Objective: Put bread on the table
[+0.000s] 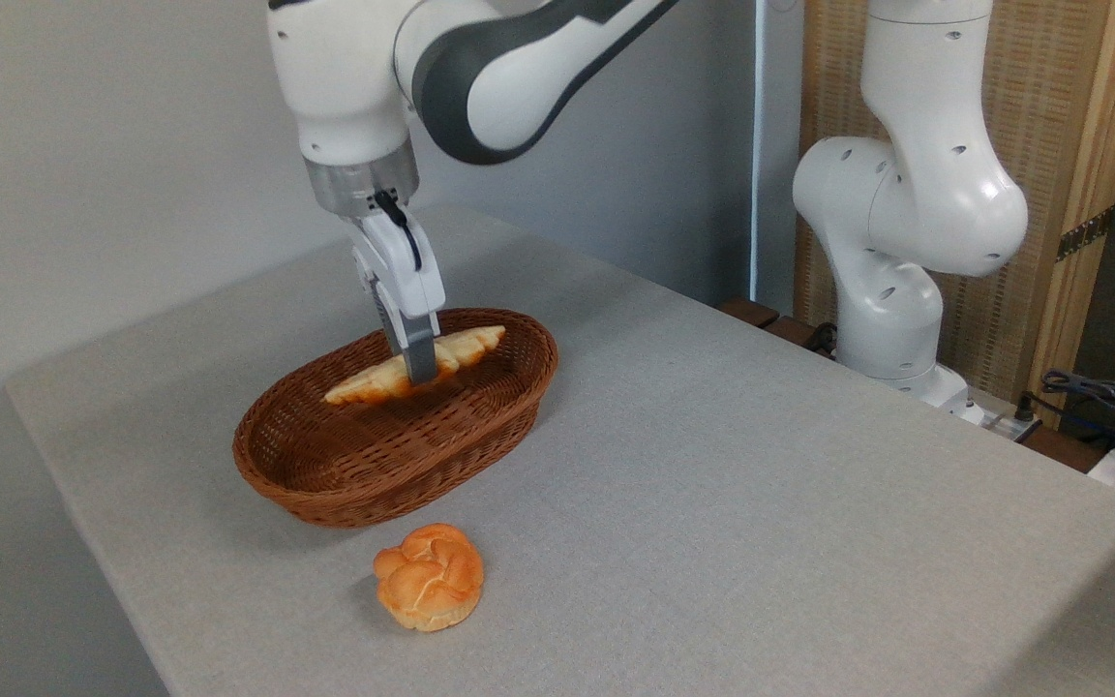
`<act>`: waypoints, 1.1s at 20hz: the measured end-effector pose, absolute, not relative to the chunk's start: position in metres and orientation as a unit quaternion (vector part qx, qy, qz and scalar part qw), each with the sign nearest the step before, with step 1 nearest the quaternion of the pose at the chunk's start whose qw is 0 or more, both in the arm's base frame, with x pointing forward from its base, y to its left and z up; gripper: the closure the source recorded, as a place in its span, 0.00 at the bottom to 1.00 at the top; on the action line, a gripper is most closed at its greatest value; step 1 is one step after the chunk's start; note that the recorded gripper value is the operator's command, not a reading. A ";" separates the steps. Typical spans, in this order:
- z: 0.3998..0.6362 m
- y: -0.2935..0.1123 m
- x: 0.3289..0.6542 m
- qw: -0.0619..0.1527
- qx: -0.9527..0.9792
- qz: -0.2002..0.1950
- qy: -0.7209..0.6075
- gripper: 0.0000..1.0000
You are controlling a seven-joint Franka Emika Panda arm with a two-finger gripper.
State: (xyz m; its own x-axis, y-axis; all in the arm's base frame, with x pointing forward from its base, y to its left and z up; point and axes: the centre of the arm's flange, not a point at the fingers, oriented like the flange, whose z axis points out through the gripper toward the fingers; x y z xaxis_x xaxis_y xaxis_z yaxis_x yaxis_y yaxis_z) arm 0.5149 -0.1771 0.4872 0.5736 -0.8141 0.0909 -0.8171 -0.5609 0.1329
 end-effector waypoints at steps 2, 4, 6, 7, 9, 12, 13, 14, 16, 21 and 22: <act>0.505 -0.156 0.522 0.070 0.886 0.005 -0.459 0.64; 0.518 -0.133 0.524 0.047 0.882 -0.009 -0.468 0.52; 0.526 -0.108 0.522 0.025 0.876 -0.029 -0.481 0.26; 0.529 -0.091 0.519 0.017 0.871 -0.042 -0.489 0.14; 0.538 -0.055 0.513 0.009 0.865 -0.066 -0.497 0.00; 0.545 -0.016 0.504 0.009 0.867 -0.088 -0.491 0.00; 0.545 -0.007 0.501 0.012 0.870 -0.095 -0.484 0.00; 0.546 -0.001 0.499 0.015 0.872 -0.099 -0.479 0.00; 0.547 0.005 0.497 0.018 0.874 -0.102 -0.474 0.00; 0.547 0.003 0.497 0.018 0.874 -0.103 -0.475 0.00; 0.547 0.003 0.497 0.018 0.874 -0.102 -0.475 0.00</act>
